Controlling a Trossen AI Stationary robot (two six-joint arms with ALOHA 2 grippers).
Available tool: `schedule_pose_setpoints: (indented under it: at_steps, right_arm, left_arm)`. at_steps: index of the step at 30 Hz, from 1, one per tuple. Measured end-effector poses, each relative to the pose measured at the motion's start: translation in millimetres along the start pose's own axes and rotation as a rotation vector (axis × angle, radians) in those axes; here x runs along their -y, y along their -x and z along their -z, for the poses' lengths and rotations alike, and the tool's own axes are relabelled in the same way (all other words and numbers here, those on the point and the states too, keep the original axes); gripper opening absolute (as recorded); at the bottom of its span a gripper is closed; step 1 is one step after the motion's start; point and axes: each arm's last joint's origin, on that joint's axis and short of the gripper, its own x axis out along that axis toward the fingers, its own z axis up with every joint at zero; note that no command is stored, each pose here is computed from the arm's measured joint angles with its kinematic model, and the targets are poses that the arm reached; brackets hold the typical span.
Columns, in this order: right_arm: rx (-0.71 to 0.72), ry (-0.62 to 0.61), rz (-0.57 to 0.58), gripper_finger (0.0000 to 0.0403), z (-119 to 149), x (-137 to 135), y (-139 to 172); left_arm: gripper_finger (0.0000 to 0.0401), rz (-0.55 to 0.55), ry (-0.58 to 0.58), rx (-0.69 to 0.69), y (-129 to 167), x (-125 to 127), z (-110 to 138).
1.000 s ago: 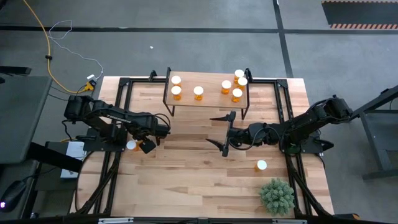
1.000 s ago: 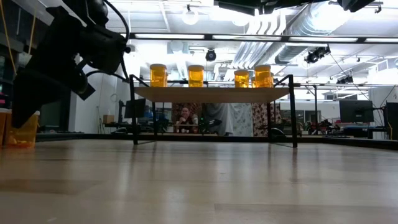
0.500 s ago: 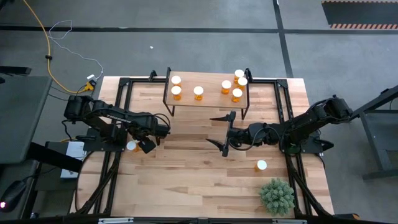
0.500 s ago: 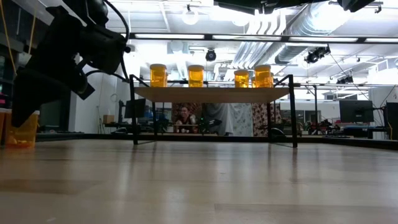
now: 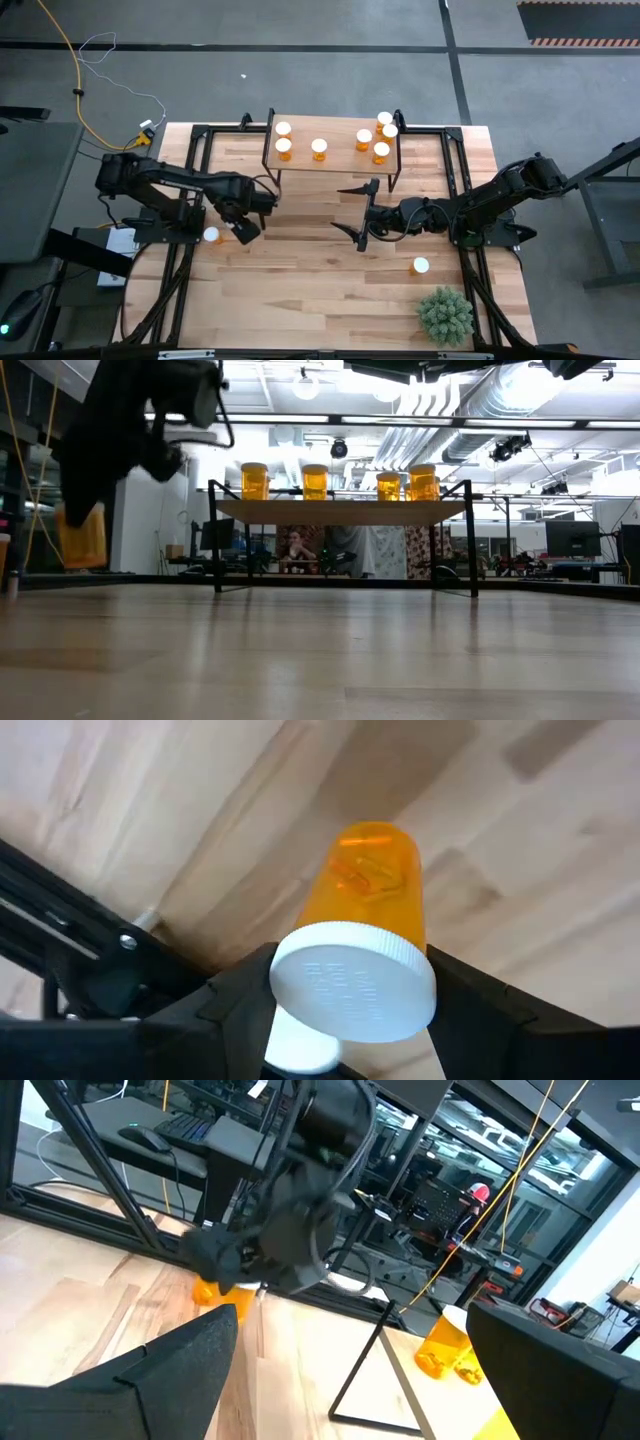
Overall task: Pick and place medicine bottles onto shelf by color
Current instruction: Put the yellow pill bottle on the shelf
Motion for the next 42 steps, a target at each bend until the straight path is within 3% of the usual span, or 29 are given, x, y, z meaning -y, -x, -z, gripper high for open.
schedule_pose_setpoints:
  at_steps: [6, 12, 16, 21, 25, 33, 42]
  right_arm:
    - [-0.002, 0.0, 0.003, 0.0385, 0, 0, 0]
    - [-0.005, 0.0, 0.011, 0.0385, 0, 0, 0]
    - [-0.005, -0.001, 0.011, 0.0385, 0, 0, 0]
    - [-0.006, -0.003, 0.011, 0.0385, 0, 0, 0]
    - [-0.006, -0.002, 0.012, 0.0385, 0, 0, 0]
    - [-0.007, -0.001, 0.012, 0.0385, 0, 0, 0]
    - [-0.018, 0.003, 0.006, 0.0385, 2, 0, 0]
  left_arm:
    - [0.0211, 0.093, -0.003, 0.05, 45, -1, 11]
    - [0.0211, 0.188, 0.014, 0.174, 110, -3, 20]
    - [0.0211, 0.232, 0.051, 0.301, 148, -8, 13]
    - [0.0211, 0.209, 0.045, 0.368, 177, -14, -14]
    - [0.0211, 0.181, 0.011, 0.374, 183, -14, -50]
    - [0.0211, 0.079, -0.097, 0.321, 164, -7, -123]
    - [0.0211, -0.06, -0.152, 0.369, 157, -3, -147]
